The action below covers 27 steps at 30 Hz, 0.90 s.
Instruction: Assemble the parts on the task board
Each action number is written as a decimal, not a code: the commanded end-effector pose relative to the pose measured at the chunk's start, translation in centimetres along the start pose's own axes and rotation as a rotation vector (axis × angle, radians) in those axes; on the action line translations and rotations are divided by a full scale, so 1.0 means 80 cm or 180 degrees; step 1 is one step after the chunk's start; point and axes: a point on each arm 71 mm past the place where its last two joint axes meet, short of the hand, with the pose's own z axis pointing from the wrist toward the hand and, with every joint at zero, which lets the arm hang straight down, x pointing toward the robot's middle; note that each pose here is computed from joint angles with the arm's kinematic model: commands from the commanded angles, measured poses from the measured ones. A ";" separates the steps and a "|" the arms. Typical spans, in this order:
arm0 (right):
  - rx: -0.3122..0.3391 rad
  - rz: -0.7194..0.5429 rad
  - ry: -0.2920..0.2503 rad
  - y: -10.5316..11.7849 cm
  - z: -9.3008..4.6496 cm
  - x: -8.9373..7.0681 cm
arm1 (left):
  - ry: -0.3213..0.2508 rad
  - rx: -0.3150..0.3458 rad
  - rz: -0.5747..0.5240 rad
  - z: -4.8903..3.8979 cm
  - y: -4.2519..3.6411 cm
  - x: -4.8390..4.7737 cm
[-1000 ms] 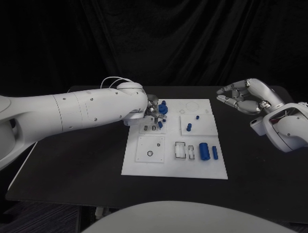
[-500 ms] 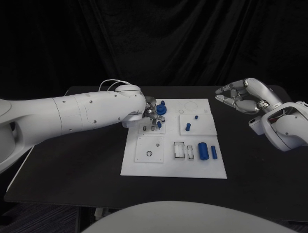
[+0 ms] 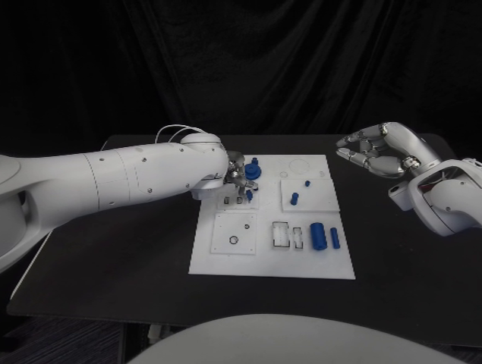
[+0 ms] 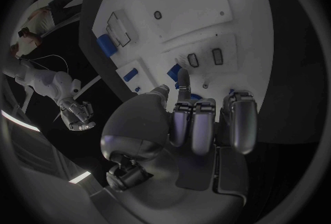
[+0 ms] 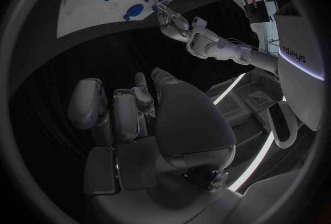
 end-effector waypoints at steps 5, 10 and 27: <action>0.0051 -0.0011 0.0003 -0.002 -0.001 0.001 | 0.0023 0.0053 -0.0003 0.004 -0.0027 0.006; 0.0054 -0.0009 0.0005 -0.002 -0.001 0.001 | 0.0047 0.0048 -0.0005 0.007 -0.0025 0.010; 0.0062 -0.0010 0.0012 -0.003 -0.001 0.001 | 0.0050 0.0095 -0.0029 0.012 -0.0036 0.017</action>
